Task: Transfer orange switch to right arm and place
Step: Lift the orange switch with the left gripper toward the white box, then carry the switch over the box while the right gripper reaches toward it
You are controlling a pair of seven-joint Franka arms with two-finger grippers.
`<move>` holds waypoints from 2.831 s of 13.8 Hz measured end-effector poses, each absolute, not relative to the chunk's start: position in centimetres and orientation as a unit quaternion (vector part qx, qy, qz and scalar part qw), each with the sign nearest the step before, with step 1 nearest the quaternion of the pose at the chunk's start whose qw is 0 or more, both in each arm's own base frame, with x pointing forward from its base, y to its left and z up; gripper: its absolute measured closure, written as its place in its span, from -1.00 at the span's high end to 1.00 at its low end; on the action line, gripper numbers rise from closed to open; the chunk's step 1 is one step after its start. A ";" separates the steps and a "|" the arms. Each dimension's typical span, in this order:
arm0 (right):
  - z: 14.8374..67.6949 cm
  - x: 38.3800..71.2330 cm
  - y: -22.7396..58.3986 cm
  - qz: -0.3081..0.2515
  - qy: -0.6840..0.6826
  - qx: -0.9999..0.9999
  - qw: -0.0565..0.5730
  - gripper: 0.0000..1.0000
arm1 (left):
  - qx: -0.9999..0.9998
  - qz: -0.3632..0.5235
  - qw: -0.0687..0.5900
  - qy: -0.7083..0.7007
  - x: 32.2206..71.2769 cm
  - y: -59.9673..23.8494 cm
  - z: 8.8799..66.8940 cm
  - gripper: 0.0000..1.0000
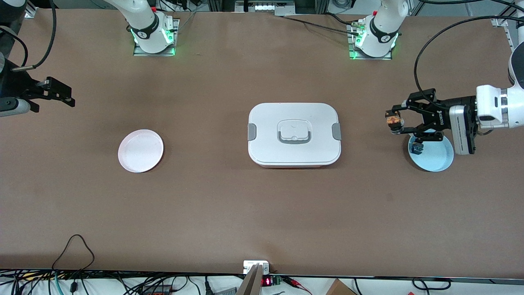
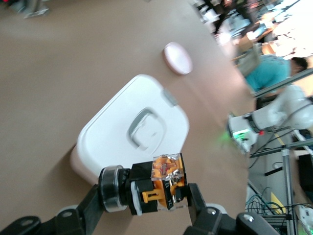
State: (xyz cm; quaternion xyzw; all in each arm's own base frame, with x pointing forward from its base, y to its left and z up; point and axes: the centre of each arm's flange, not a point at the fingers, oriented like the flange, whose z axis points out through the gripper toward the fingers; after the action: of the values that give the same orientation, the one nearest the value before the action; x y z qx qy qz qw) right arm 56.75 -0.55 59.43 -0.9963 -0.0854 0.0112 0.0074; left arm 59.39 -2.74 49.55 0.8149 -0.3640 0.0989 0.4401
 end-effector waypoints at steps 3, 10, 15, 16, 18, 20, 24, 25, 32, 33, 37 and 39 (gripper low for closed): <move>59.4 56.8 -0.6 0.011 -0.085 -0.996 0.007 1.00 | 0.733 0.183 0.505 -0.418 59.5 -4.9 50.6 0.47; 59.4 56.7 -0.6 0.011 -0.085 -0.996 0.007 1.00 | 0.610 0.260 0.567 -0.489 59.4 -8.6 48.8 0.47; 59.7 57.0 -0.7 0.002 -0.084 -0.996 0.006 1.00 | 0.561 0.274 0.598 -0.503 59.5 -11.6 47.2 0.47; 59.8 57.2 -1.1 -0.010 -0.080 -0.997 0.004 1.00 | 0.553 0.275 0.602 -0.506 59.4 -12.3 46.8 0.47; 59.5 57.8 -2.3 -0.019 -0.070 -0.997 0.002 1.00 | 0.543 0.271 0.608 -0.512 59.3 -13.8 46.3 0.47; 58.1 58.3 -2.3 -0.006 -0.070 -0.998 0.000 1.00 | 0.538 0.264 0.613 -0.514 59.2 -14.8 45.6 0.47; 54.6 59.5 0.0 0.029 -0.086 -0.996 0.006 1.00 | 0.516 0.261 0.639 -0.507 58.9 -17.8 44.0 0.47; 54.4 59.5 1.0 0.029 -0.086 -0.995 0.037 1.00 | 0.507 0.260 0.645 -0.509 58.7 -19.0 43.6 0.47; 51.5 59.9 7.7 0.067 -0.026 -0.919 0.388 1.00 | 0.482 0.302 0.642 -0.515 58.9 -21.5 42.7 0.47; 50.4 60.1 8.6 0.075 -0.013 -0.899 0.430 1.00 | 0.481 0.310 0.636 -0.518 59.1 -21.4 42.7 0.47; 46.4 59.6 12.4 0.102 0.052 -0.816 0.567 1.00 | 0.471 0.350 0.617 -0.524 59.7 -21.4 42.7 0.47; 44.6 59.2 15.4 0.098 0.086 -0.788 0.602 1.00 | 0.460 0.372 0.611 -0.526 59.9 -21.8 42.5 0.47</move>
State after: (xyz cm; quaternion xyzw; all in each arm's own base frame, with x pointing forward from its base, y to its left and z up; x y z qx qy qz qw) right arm 59.20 15.42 44.63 -0.7876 0.0860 0.0981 0.6023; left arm 59.87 -21.76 42.52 0.4600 -0.5258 0.3718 0.6113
